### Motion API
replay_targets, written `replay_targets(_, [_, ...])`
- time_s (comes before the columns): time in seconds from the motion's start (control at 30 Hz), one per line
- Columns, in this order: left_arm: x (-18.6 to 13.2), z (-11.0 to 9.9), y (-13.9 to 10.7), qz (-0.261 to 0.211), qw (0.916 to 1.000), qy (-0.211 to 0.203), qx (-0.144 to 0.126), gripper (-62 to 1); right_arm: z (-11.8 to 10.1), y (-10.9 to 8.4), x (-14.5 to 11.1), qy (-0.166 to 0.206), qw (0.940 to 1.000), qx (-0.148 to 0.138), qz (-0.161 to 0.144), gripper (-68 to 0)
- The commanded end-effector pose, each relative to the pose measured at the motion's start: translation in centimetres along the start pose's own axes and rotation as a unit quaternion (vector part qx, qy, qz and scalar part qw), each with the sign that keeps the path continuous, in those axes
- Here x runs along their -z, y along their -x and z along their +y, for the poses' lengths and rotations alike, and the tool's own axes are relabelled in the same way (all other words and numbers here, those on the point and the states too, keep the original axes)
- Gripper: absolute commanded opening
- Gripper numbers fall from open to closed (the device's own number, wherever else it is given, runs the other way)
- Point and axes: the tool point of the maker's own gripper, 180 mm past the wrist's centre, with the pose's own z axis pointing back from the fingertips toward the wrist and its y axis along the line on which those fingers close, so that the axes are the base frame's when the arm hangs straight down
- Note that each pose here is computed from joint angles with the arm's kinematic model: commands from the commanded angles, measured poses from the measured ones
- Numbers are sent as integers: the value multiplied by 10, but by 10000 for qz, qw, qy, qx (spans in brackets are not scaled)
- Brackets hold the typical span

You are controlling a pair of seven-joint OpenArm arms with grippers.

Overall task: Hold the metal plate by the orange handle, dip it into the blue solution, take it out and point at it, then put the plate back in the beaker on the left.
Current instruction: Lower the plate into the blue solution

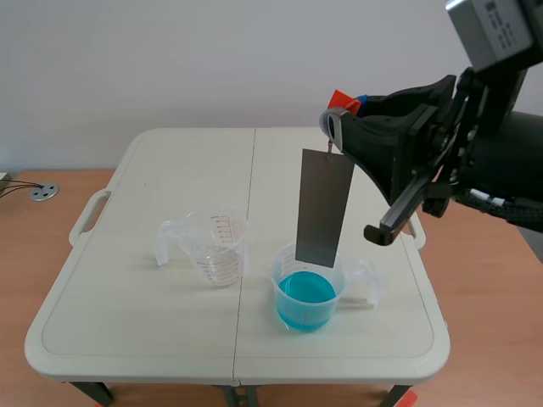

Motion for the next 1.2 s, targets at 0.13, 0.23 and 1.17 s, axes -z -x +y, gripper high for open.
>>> replay_targets(0.13, [-11,-22,17,178,9994,200,-216,-590,-6,-1,-1,48,9996,160,-224,-660])
replay_targets(0.23, [-15,-30,25,277,9988,293,-275,-590,-5,5,0,26,9993,283,-238,-660])
replay_targets(1.17, [-17,-33,31,383,9983,324,-305,-590,6,68,16,-21,9916,1293,83,-660])
